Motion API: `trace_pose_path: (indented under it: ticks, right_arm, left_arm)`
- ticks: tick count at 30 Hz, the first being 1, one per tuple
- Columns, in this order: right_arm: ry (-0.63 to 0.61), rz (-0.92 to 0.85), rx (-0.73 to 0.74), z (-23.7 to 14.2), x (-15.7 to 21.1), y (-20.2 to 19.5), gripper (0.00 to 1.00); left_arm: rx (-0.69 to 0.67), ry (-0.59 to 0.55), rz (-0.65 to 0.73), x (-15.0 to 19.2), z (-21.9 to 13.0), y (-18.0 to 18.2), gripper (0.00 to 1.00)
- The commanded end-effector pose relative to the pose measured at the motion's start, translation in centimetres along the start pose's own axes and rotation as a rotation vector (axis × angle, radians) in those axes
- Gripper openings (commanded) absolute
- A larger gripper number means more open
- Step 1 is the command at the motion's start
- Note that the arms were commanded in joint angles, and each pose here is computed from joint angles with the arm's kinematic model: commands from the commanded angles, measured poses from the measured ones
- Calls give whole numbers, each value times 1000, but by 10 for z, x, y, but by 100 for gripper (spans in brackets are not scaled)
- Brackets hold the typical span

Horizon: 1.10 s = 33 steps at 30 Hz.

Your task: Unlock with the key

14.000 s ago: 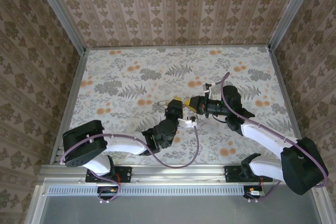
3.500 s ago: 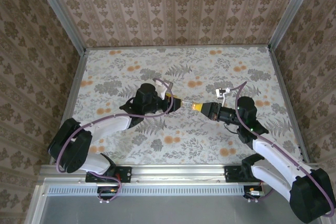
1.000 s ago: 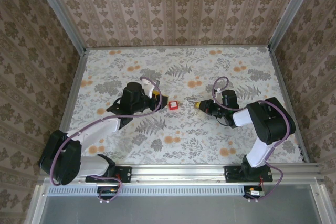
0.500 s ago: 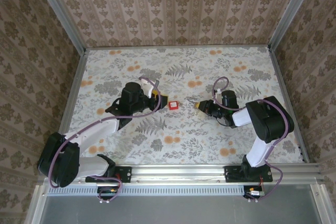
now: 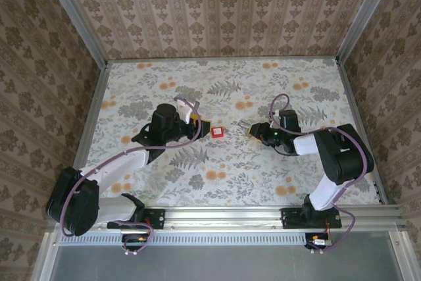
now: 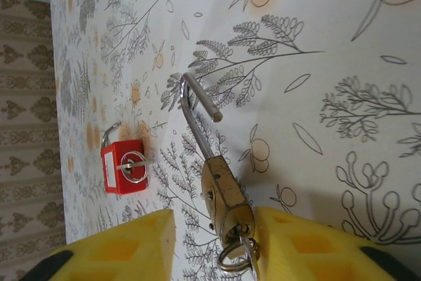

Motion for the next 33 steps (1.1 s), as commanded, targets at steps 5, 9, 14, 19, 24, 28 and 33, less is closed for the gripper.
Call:
trace_pose_path:
  ticks: [5, 9, 14, 19, 24, 28, 33]
  right_arm:
    - [-70, 54, 250, -23, -6, -29, 46]
    - [-108, -6, 304, -36, -14, -19, 48]
    - [-118, -89, 222, -56, -16, 18, 50]
    - [-226, -263, 150, -106, -17, 81, 75]
    - [-408, -523, 181, -160, -9, 141, 100]
    - [-623, -573, 191, -175, -15, 151, 100]
    - [-756, -873, 220, -172, -19, 144, 100]
  left_arm:
    - [27, -17, 4, -4, -4, -5, 56]
    - [20, -12, 11, -6, -4, -5, 56]
    - [-74, -8, 29, -8, -12, 2, 63]
    - [-324, 26, -16, -19, -39, 20, 97]
    - [-665, 144, 23, -30, -75, 39, 100]
    - [-825, 167, 97, -33, -88, 54, 100]
    - [-868, 128, 274, -9, -85, 86, 100]
Point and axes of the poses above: each hand's point on the last joint's axis, 136 mm out from that joint toward the fingers, its own z axis out along the fingers, its own y axis along the line the jaws close on, x = y × z, the point moved 6 cm from there along -z, back along the fingers, and after that the axes turned 11 degrees about z, right-handed, at the moved point
